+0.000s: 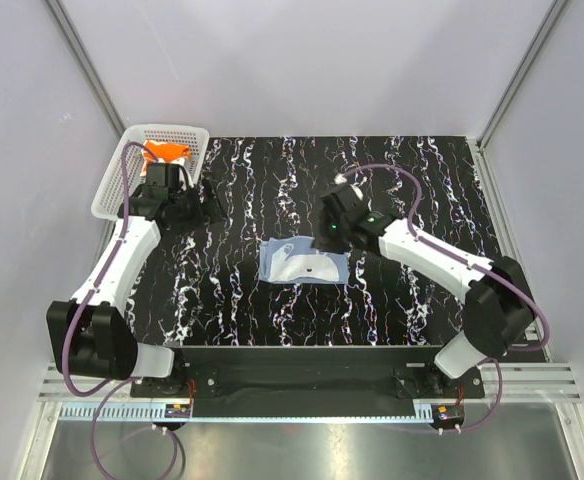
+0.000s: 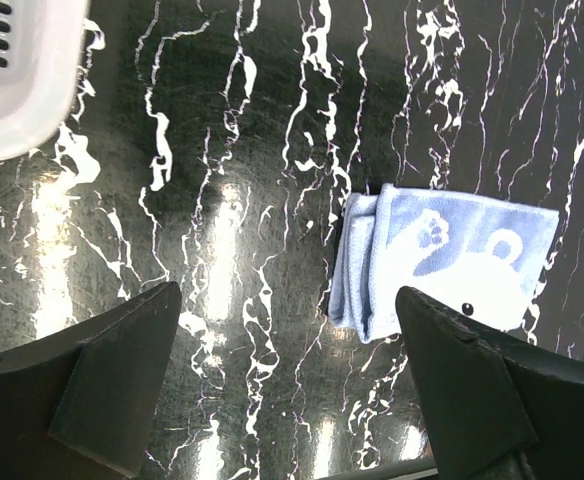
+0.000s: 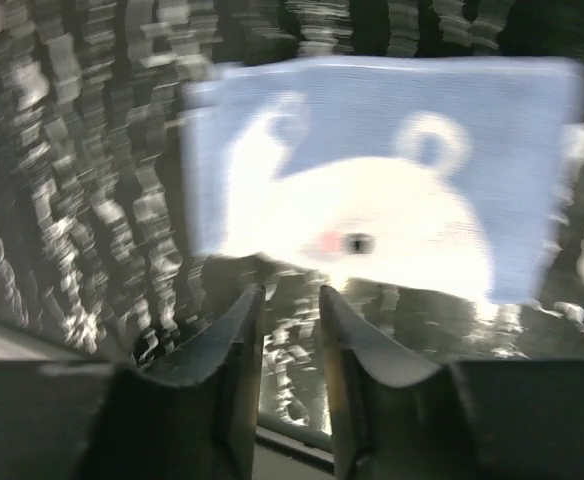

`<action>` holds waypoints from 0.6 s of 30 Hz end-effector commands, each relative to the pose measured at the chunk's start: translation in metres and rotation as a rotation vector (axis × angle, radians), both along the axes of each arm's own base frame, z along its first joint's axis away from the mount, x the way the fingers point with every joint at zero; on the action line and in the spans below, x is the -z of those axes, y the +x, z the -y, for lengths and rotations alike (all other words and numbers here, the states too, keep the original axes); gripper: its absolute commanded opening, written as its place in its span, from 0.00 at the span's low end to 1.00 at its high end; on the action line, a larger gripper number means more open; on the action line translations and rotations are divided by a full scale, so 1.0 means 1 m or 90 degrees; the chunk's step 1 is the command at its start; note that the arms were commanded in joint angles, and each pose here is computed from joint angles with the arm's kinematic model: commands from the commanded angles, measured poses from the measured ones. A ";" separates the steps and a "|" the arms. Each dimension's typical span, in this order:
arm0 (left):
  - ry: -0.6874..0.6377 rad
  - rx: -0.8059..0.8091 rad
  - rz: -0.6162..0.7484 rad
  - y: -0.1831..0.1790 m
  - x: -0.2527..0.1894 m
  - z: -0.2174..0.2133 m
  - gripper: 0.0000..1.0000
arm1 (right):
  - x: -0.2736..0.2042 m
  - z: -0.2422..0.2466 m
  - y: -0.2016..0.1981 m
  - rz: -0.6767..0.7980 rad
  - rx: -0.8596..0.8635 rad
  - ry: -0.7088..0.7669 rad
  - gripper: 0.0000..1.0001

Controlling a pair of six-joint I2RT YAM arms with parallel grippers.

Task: Roll the towels
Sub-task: Fold the towel

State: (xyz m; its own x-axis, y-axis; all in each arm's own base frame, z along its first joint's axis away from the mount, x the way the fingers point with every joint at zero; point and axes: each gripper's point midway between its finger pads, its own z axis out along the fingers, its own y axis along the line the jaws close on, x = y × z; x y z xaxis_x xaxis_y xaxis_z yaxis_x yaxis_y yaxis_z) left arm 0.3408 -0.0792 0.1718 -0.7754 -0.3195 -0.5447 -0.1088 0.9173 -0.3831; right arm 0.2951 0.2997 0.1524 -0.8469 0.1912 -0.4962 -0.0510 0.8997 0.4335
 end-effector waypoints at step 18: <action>0.079 0.095 0.004 0.000 0.008 0.042 0.90 | 0.131 0.023 -0.019 -0.181 -0.002 0.063 0.00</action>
